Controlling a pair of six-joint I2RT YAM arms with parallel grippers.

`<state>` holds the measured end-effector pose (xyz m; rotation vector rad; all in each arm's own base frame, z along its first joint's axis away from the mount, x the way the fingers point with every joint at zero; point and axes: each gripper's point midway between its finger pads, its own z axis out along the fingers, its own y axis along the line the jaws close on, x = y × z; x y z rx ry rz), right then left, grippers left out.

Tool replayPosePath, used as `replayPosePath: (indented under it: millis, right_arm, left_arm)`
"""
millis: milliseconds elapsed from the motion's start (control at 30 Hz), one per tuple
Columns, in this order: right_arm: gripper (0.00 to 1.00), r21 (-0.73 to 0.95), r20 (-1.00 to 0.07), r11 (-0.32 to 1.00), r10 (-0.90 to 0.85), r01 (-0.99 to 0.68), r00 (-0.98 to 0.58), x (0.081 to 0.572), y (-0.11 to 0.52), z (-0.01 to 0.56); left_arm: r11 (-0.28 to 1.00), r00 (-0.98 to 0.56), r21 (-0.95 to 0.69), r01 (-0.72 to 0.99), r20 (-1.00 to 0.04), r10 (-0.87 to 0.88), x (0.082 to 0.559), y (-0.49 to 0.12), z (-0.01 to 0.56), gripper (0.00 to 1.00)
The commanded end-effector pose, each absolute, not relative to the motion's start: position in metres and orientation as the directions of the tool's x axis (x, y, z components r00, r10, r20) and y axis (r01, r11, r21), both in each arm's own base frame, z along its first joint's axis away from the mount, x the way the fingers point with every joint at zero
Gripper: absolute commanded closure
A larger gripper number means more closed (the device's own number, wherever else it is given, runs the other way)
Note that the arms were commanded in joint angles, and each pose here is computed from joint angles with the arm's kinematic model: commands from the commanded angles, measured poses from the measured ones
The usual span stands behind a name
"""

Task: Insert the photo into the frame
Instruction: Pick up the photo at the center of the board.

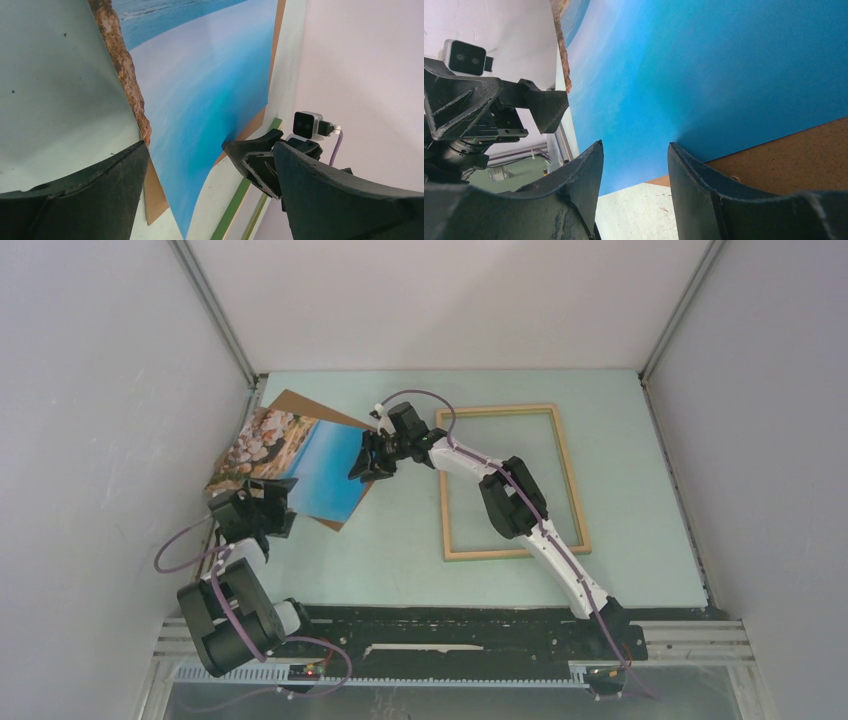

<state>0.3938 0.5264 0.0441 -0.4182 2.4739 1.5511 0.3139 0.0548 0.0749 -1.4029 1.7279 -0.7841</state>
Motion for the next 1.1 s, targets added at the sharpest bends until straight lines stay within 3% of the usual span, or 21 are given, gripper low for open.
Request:
replayPosePath:
  millis: [0, 200, 467, 867, 1067]
  right_arm:
    - [0.41, 0.833, -0.29, 0.45, -0.143, -0.323, -0.946, 0.393, 0.521, 0.023]
    - [0.42, 0.833, -0.291, 0.448, -0.144, -0.325, -0.946, 0.393, 0.52, 0.025]
    - [0.42, 0.834, -0.29, 0.446, -0.146, -0.325, -0.946, 0.392, 0.52, 0.025]
    - [0.42, 0.834, -0.296, 0.442, -0.146, -0.33, -0.944, 0.392, 0.522, 0.026]
    - [0.42, 0.834, -0.296, 0.441, -0.149, -0.331, -0.943, 0.391, 0.523, 0.026]
  left_arm:
    - [0.135, -0.079, -0.819, -0.557, -0.11, -0.991, 0.305, 0.051, 0.06, 0.0]
    - [0.091, -0.031, -0.754, -0.651, -0.093, -0.995, 0.286, 0.053, 0.035, 0.0]
    - [0.104, -0.045, -0.783, -0.613, -0.097, -0.994, 0.299, 0.056, 0.029, 0.01]
    - [0.164, 0.024, -0.871, -0.464, -0.198, -0.98, 0.308, 0.066, 0.072, 0.24]
    - [0.166, 0.008, -0.881, -0.444, -0.19, -0.982, 0.316, 0.066, 0.077, 0.27]
